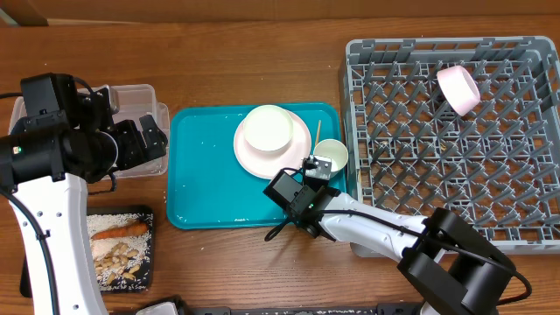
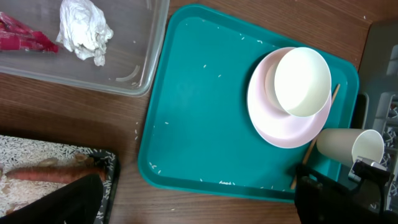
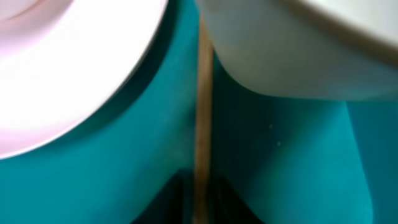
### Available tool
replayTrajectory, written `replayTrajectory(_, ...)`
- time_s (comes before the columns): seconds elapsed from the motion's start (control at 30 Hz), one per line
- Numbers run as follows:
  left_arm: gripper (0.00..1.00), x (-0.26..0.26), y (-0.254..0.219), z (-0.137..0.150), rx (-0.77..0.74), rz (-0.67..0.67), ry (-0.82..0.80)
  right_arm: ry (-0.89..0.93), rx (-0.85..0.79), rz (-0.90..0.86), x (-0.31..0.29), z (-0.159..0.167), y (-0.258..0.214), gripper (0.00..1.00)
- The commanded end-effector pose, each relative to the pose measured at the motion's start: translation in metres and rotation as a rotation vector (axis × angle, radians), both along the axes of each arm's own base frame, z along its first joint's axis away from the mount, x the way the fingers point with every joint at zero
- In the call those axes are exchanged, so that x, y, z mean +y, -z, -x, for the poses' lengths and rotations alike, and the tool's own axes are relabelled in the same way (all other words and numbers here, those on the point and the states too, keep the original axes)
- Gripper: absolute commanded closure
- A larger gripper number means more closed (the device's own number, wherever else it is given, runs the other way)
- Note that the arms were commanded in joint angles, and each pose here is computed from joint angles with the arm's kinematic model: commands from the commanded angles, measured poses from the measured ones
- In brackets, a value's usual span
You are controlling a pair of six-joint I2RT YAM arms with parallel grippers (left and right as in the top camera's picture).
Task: Sort waste into correct bins and load items into the dishwasher
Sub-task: 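Grasp the second wooden chopstick with the right gripper, then carry the second chopstick right and release it into the dish rack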
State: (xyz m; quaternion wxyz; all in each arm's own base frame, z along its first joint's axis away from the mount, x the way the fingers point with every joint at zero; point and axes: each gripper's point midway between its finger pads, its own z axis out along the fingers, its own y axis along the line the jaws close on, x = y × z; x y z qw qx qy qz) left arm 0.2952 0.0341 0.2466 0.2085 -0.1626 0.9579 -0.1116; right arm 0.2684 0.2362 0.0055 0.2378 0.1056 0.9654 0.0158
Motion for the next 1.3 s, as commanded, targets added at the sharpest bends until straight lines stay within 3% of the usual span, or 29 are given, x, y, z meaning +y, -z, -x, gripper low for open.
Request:
replayTrajectory(0.0,0.0,0.003,-0.006,-0.002,-0.02,-0.017,0.006,0.006,0.006,0.022,-0.005,0.002,0.007,0.85)
replayTrajectory(0.23,0.0,0.003,-0.006,-0.002,-0.02,-0.017,0.006,0.006,0.007,0.023,-0.005,0.002,0.007,0.96)
replayTrajectory(0.47,0.0,0.003,-0.006,-0.002,-0.02,-0.017,0.006,-0.081,0.011,0.03,0.007,-0.003,-0.014,0.96)
replayTrajectory(1.07,0.0,0.003,-0.006,-0.002,-0.02,-0.017,0.006,-0.102,-0.106,-0.094,0.018,-0.012,-0.138,0.96)
replayTrajectory(1.27,0.0,0.003,-0.006,-0.002,-0.02,-0.017,0.006,-0.163,-0.239,0.008,-0.009,-0.024,-0.201,0.96)
